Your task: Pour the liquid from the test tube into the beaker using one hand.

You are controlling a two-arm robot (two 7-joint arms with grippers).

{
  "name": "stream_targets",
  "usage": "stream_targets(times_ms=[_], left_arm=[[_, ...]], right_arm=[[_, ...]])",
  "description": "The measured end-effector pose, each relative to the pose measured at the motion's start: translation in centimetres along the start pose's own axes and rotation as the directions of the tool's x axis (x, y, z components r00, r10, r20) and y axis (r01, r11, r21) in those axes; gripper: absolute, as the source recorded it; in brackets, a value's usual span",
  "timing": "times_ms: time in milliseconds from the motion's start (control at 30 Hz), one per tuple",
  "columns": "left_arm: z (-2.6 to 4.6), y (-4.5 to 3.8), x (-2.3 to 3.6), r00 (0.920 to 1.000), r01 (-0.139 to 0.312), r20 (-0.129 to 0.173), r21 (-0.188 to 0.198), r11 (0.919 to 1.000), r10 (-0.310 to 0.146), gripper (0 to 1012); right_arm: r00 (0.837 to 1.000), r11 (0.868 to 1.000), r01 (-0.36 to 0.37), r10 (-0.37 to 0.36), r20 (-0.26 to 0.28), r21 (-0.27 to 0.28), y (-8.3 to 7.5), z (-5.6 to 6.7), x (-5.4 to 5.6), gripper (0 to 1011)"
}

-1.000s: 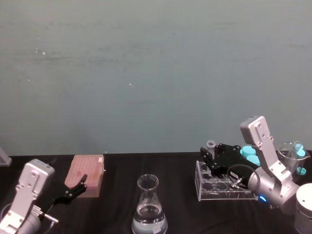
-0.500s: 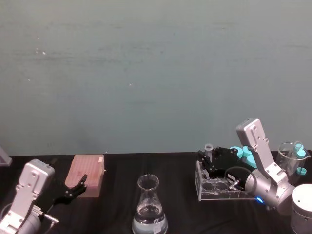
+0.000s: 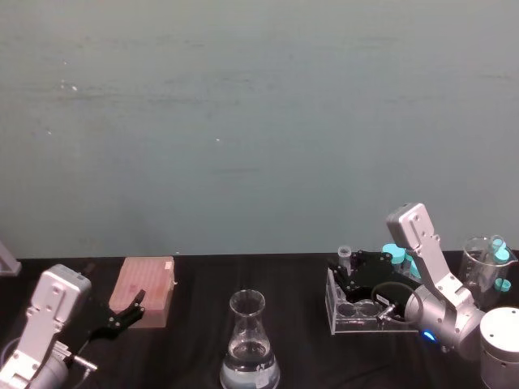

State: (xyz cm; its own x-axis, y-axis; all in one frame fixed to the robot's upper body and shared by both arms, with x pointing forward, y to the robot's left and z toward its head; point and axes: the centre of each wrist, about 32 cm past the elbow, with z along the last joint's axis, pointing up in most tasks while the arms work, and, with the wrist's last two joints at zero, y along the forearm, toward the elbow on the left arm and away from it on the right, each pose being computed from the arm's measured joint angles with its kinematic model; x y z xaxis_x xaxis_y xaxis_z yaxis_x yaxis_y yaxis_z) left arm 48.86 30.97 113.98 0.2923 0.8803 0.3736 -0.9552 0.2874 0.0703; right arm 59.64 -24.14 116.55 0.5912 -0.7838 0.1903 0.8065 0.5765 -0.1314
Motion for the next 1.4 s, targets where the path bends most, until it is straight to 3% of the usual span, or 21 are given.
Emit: stream_targets(times_ms=[1133, 1233, 1400], left_arm=[[0.00, 0.00, 0.00, 1.0000, 0.000, 0.000, 0.000, 1.0000, 0.000, 1000], [0.00, 0.00, 0.00, 1.0000, 0.000, 0.000, 0.000, 1.0000, 0.000, 1000], [0.00, 0.00, 0.00, 1.0000, 0.000, 0.000, 0.000, 1.0000, 0.000, 1000]], right_arm=[[1.000, 1.000, 0.003, -0.003, -0.016, -0.028, 0.39, -0.66, 0.06, 215], [1.000, 1.000, 0.003, -0.003, -0.015, -0.028, 0.39, -0.65, 0.06, 257], [1.000, 1.000, 0.002, -0.003, -0.015, -0.027, 0.39, -0.62, 0.05, 416]])
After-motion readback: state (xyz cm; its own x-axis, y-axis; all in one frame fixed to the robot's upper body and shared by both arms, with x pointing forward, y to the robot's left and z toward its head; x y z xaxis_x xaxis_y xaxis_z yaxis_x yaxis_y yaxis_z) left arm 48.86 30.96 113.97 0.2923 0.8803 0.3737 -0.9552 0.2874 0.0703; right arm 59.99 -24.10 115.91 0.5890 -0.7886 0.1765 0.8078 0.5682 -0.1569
